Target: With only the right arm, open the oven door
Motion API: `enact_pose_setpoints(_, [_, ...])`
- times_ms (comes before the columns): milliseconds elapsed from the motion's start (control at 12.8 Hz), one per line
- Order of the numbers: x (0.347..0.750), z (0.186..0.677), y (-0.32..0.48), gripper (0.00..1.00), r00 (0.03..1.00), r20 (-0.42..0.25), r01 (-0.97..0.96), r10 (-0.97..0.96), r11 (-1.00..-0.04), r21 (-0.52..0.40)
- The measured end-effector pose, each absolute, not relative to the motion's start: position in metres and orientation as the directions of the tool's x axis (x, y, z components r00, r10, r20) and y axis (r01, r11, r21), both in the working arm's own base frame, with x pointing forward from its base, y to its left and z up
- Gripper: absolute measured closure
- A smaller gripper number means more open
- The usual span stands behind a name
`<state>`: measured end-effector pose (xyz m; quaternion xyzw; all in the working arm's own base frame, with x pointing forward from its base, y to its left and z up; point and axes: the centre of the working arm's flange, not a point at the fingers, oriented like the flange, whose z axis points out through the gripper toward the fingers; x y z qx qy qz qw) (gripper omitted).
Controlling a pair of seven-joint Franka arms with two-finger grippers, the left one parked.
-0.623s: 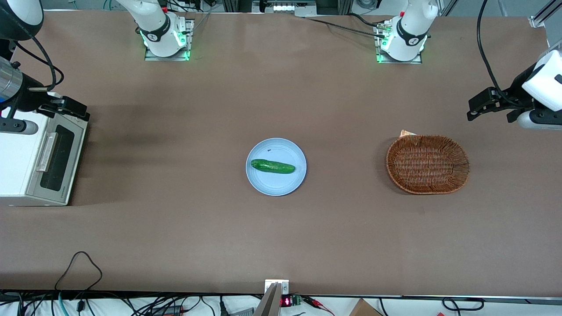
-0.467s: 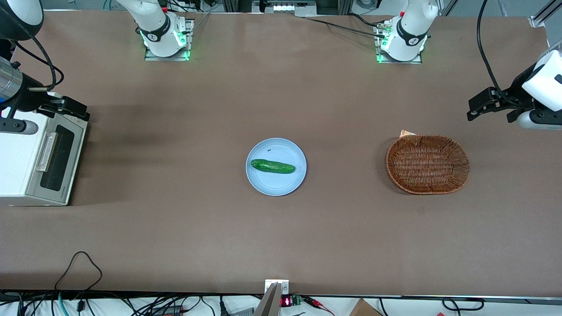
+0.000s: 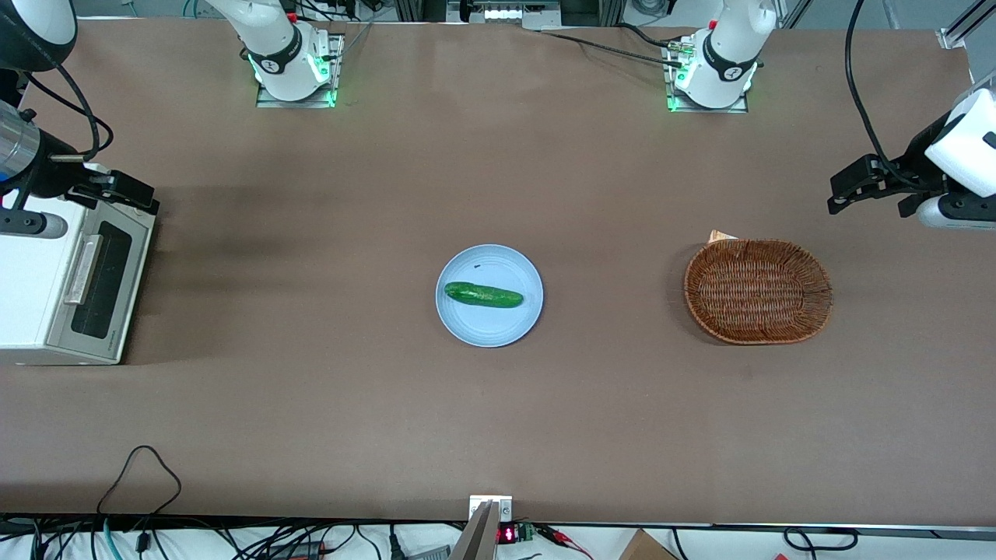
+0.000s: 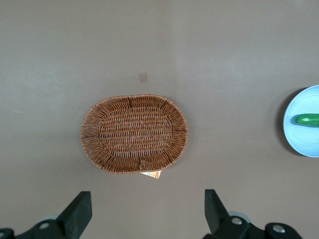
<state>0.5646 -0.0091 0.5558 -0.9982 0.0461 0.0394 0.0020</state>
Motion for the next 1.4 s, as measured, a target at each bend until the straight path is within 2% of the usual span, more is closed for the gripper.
enact_pose_setpoints(623, [0.566, 0.548, -0.009, 0.0, 0.99, -0.103, -0.093, -0.093, -0.996, 0.001])
enact_pose_setpoints(778, [0.566, 0.545, -0.009, 0.04, 0.989, -0.113, -0.094, -0.094, -0.996, 0.002])
enact_pose_setpoints(856, [0.564, 0.543, -0.009, 0.15, 0.987, -0.133, -0.094, -0.094, -0.996, 0.004])
enact_pose_setpoints(1012, [0.561, 0.542, -0.012, 0.44, 0.98, -0.175, -0.098, -0.098, -0.995, 0.007])
enact_pose_setpoints(1323, [0.56, 0.542, -0.013, 0.91, 0.978, -0.185, -0.1, -0.099, -0.995, 0.008])
enact_pose_setpoints(1401, [0.56, 0.542, -0.013, 0.94, 0.977, -0.189, -0.1, -0.1, -0.995, 0.01])
